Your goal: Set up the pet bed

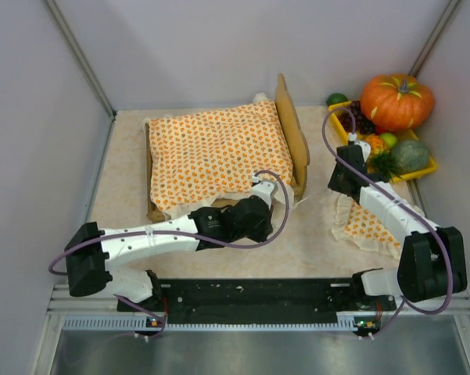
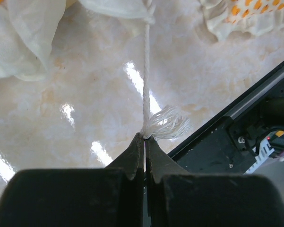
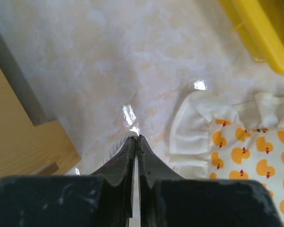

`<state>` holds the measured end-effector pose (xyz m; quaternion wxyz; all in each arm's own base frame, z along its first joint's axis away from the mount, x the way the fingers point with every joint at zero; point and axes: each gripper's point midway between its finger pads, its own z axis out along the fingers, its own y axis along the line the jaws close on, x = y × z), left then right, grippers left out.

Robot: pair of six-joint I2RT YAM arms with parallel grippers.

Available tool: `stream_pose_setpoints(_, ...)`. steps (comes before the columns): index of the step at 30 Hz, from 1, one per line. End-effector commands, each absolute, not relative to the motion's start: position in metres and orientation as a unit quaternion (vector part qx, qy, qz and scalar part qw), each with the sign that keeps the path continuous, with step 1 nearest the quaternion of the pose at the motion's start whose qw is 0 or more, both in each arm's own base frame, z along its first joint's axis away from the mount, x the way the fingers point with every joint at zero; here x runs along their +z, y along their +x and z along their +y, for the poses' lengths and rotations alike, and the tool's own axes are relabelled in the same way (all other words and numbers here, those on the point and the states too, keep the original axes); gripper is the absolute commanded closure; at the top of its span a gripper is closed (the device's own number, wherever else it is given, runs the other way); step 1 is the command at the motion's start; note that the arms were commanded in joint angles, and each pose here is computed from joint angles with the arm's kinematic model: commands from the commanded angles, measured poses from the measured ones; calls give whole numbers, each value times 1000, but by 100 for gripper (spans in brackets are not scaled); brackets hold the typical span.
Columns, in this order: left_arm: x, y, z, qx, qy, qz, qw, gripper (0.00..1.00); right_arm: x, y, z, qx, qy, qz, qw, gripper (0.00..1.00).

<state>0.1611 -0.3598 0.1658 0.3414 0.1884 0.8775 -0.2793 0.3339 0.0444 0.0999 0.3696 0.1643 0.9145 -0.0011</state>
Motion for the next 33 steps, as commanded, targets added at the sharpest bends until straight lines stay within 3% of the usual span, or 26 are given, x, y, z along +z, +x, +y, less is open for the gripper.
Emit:
stream_pose_setpoints(1, 140, 154, -345, -240, 187, 900, 312, 100, 146, 372, 36, 1, 166, 885, 435, 100)
stream_pose_setpoints(17, 40, 166, -279, -48, 119, 956, 263, 100, 181, 425, 39, 6, 168, 869, 465, 100)
stream_pose_setpoints(33, 9, 188, -269, -56, 79, 967, 234, 100, 221, 433, 11, -18, 210, 836, 507, 100)
